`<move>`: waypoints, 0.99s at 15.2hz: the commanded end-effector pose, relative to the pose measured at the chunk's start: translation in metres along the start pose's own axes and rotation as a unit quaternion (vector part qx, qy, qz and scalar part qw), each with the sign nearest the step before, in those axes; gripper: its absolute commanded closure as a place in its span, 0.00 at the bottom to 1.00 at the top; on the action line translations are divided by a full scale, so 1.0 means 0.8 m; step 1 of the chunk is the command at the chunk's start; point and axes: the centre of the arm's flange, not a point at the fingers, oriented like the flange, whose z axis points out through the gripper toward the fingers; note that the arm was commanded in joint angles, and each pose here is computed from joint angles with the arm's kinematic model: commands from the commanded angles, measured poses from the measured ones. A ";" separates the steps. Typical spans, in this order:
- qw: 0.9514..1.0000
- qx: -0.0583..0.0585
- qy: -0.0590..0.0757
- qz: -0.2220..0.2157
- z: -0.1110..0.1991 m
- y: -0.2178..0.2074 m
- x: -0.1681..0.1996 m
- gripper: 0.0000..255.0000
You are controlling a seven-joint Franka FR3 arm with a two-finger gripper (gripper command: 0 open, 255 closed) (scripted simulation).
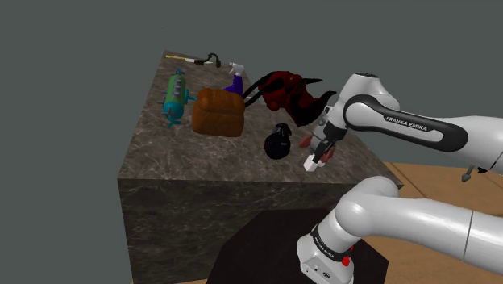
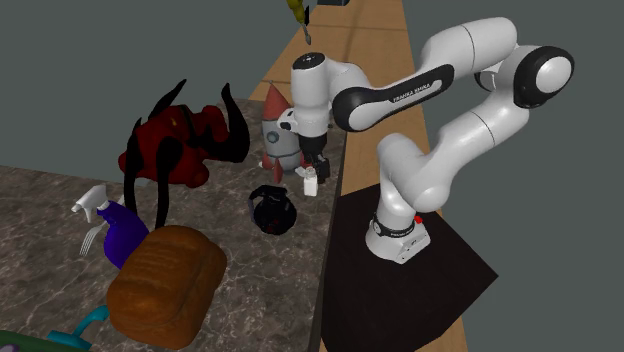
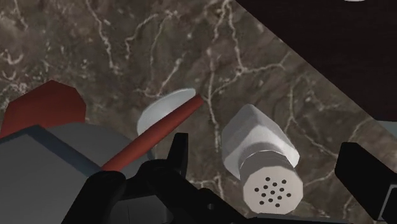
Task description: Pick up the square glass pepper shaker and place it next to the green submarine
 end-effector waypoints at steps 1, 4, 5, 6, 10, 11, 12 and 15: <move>0.999 -0.004 -0.027 -0.042 0.039 -0.003 -0.006 0.00; 0.999 -0.004 -0.027 -0.042 0.039 -0.003 -0.006 0.00; 0.999 -0.004 -0.027 -0.042 0.039 -0.003 -0.006 0.00; 0.999 -0.004 -0.027 -0.042 0.039 -0.003 -0.006 0.00; 0.999 -0.003 -0.026 -0.043 0.054 -0.015 -0.019 1.00; 0.999 -0.004 -0.027 -0.042 0.055 -0.024 -0.026 1.00; 0.999 -0.005 -0.027 -0.042 0.064 -0.034 -0.029 1.00; 0.999 -0.005 -0.028 -0.043 0.066 -0.038 -0.036 1.00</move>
